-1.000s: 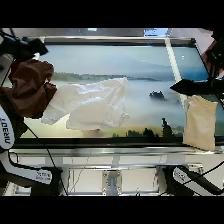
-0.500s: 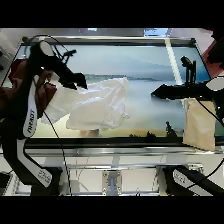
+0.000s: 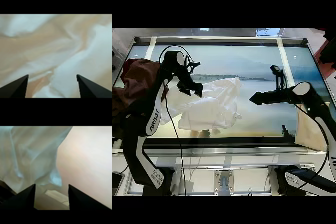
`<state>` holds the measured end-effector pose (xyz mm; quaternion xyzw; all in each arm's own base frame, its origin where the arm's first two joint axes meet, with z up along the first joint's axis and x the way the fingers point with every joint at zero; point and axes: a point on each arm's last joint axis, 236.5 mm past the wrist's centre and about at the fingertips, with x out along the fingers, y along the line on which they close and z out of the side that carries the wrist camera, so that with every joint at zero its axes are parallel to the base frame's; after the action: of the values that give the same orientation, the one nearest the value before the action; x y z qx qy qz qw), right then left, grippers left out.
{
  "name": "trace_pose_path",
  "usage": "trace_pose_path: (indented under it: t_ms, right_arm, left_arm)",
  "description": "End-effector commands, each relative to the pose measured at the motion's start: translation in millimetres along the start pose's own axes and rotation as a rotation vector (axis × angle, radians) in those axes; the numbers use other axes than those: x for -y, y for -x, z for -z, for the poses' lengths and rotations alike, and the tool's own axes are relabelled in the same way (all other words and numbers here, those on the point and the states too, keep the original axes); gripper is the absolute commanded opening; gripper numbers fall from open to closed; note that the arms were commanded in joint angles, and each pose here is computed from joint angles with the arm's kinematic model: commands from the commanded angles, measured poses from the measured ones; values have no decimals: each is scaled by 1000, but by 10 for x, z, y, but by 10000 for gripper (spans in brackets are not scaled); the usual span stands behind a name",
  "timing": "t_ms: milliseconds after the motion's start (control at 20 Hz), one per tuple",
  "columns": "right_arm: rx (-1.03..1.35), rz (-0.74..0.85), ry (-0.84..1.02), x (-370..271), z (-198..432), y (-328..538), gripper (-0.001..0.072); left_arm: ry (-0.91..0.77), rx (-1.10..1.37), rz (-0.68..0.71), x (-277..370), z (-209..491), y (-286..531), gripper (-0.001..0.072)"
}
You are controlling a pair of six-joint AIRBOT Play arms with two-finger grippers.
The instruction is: Fold the shirts.
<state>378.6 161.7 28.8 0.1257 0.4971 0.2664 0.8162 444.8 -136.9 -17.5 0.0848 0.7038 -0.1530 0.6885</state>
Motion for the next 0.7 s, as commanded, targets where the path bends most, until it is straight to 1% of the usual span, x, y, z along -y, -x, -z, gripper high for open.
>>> trace_pose_path:
  t_ms: [0,200,350,500,650]
  right_arm:
    - [-15,20,-31,20,139,-404,476]
    - [-67,15,-26,-109,329,-896,476]
    - [-104,-10,-40,-253,487,-1166,476]
    - [-130,-26,-28,-356,581,-1232,476]
    - [-135,-31,-26,-389,598,-1240,476]
  left_arm:
    - [74,65,-215,-545,-140,41,695]
    - [90,161,-265,-802,-340,102,694]
    - [126,177,-275,-1019,-350,106,695]
    - [174,181,-309,-1321,-306,125,694]
    - [256,216,-285,-1558,-322,94,694]
